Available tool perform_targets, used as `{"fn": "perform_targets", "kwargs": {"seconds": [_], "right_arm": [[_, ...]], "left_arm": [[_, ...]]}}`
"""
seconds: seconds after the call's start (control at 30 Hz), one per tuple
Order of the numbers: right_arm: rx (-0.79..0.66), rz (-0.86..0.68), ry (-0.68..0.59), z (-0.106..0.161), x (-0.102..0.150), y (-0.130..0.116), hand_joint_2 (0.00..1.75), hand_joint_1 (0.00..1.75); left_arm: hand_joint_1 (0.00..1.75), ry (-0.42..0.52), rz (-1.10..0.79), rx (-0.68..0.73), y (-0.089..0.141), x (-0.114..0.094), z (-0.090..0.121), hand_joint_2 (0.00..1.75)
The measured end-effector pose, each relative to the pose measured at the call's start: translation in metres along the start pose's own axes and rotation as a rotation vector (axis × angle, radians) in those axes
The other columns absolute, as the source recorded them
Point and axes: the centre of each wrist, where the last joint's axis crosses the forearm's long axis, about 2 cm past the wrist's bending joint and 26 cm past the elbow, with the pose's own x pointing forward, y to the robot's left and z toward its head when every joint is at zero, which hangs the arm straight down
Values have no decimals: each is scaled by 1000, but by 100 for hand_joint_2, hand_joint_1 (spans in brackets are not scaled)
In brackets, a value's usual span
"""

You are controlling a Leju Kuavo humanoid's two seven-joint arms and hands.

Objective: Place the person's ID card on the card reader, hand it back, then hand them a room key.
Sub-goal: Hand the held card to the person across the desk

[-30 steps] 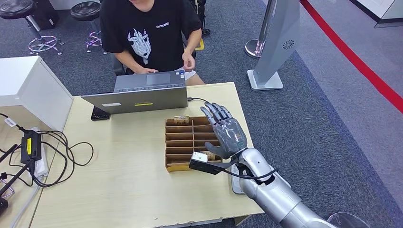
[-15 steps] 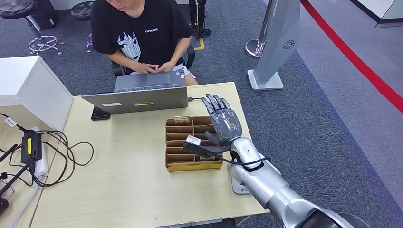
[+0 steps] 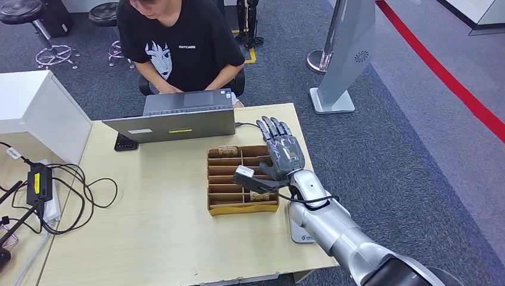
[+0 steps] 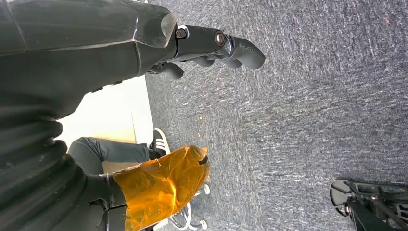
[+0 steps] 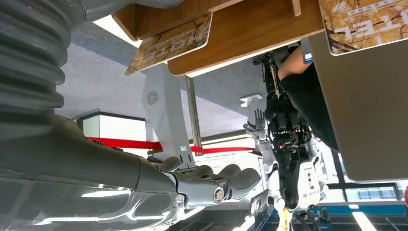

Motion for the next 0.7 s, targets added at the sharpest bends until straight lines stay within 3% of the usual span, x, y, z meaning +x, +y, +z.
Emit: {"fn": "perform_targets", "kwargs": {"seconds": [0.1, 0.17, 0.3, 0.37, 0.7], "right_arm": [[-1, 1, 12, 0, -3, 1, 175, 4], [-2, 2, 16, 1, -4, 2, 175, 22], [6, 3, 22, 2, -5, 4, 175, 123], [11, 3, 26, 3, -6, 5, 175, 136], [19, 3, 40, 5, -9, 7, 175, 154]], "left_arm": [[0, 0, -1, 0, 0, 0, 0, 175], [0, 0, -1, 0, 0, 0, 0, 175], [0, 0, -1, 0, 0, 0, 0, 175], [0, 1, -1, 0, 0, 0, 0, 175], [0, 1, -1, 1, 0, 0, 0, 175]]}}
